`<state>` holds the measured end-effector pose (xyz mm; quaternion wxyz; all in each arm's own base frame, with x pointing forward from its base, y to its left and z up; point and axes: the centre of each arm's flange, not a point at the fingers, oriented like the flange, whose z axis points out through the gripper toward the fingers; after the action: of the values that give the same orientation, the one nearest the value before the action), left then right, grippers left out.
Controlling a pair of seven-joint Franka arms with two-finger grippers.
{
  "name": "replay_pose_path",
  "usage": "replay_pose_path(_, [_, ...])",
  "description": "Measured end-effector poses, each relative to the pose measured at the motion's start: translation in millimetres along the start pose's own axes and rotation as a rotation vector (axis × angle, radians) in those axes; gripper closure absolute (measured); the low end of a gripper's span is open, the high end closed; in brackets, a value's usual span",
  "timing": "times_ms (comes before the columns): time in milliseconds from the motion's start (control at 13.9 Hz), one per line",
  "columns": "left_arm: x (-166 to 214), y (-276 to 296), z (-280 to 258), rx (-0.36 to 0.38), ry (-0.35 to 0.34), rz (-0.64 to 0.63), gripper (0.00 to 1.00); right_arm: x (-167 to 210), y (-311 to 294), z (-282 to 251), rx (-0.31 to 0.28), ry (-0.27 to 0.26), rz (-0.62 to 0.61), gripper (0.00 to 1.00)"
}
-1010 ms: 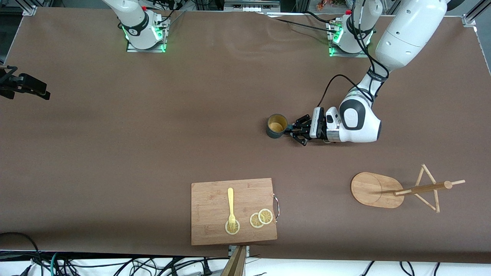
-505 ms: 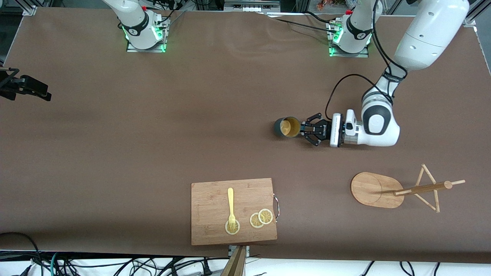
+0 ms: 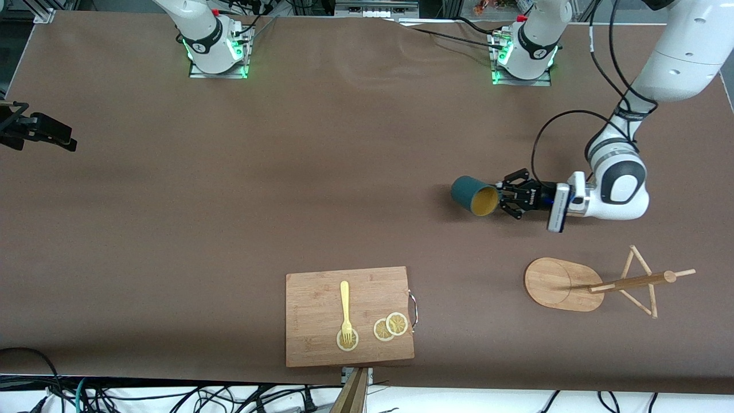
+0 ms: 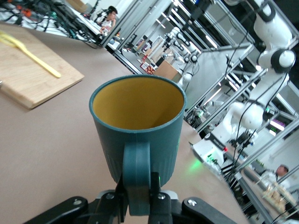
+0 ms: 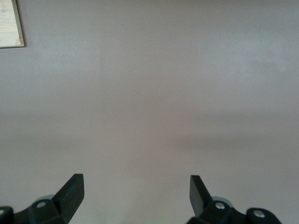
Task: Pass cup and hang on rack
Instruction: 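Lift the teal mug by its handle toward the wooden rack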
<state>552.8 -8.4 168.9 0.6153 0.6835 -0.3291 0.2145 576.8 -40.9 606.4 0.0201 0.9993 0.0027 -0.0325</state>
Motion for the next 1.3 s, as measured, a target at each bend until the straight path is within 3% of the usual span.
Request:
replay_pose_path(505, [16,17,-65,-0.074,0.09,-0.26,0.79,0,0,0,0.0,0.0,0.0,0.0])
replay_pose_path(722, [-1,22,-93,-0.115,0.137,-0.394,0.79,0,0,0,0.0,0.0,0.0,0.0])
replay_pose_path(938, [-14,27,-130,-0.128,0.191,-0.564,0.79,0,-1,0,0.0,0.0,-0.001,0.0])
replay_pose_path(1299, [5,35,-198,-0.141,0.233,-0.784,0.79,0,-1,0,0.0,0.0,-0.001,0.0])
